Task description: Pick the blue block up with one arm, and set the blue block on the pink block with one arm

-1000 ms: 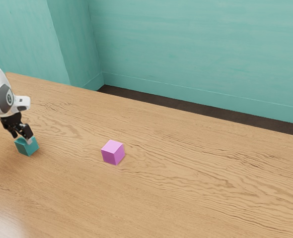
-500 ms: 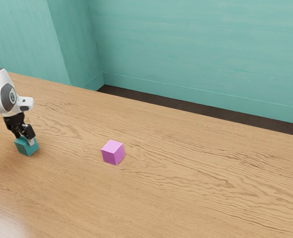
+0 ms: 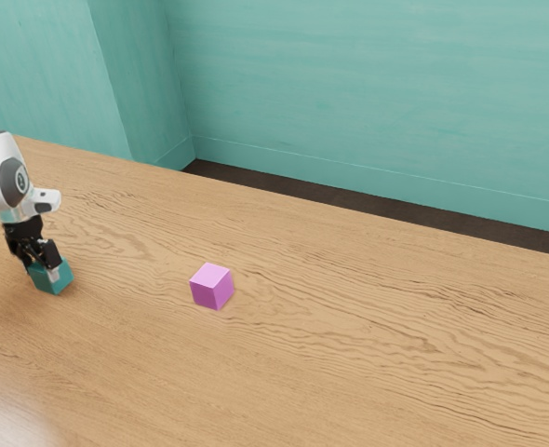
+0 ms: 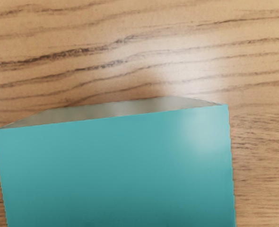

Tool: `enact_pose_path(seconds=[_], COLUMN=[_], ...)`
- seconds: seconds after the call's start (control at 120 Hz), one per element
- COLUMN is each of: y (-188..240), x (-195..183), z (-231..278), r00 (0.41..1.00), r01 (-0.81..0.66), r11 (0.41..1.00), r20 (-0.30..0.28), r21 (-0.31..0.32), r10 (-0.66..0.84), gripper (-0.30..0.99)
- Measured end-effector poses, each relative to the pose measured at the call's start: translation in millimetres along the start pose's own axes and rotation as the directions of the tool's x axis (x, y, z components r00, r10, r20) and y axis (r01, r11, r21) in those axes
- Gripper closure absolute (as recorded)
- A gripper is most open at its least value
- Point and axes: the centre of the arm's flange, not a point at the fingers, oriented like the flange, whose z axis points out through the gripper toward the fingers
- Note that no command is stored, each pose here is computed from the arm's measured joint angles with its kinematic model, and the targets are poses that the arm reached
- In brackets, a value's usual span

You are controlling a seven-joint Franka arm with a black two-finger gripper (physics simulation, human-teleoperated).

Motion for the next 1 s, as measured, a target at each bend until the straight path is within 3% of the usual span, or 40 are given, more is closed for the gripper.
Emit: enact_pose_path(seconds=[0.267,0.65,1.0], y=[-7,-4,-1], x=[22,20,20], z=[4,12,13], r00=[0.998,0.991,0.988], r01=[-0.016,-0.004,0.014], r11=[1.000,0.999,0.999], r20=[0.065,0.136,0.156], r21=[-0.014,-0.043,-0.046], r10=[0.017,0.010,-0.006], gripper=[0.02,0.03,0.23])
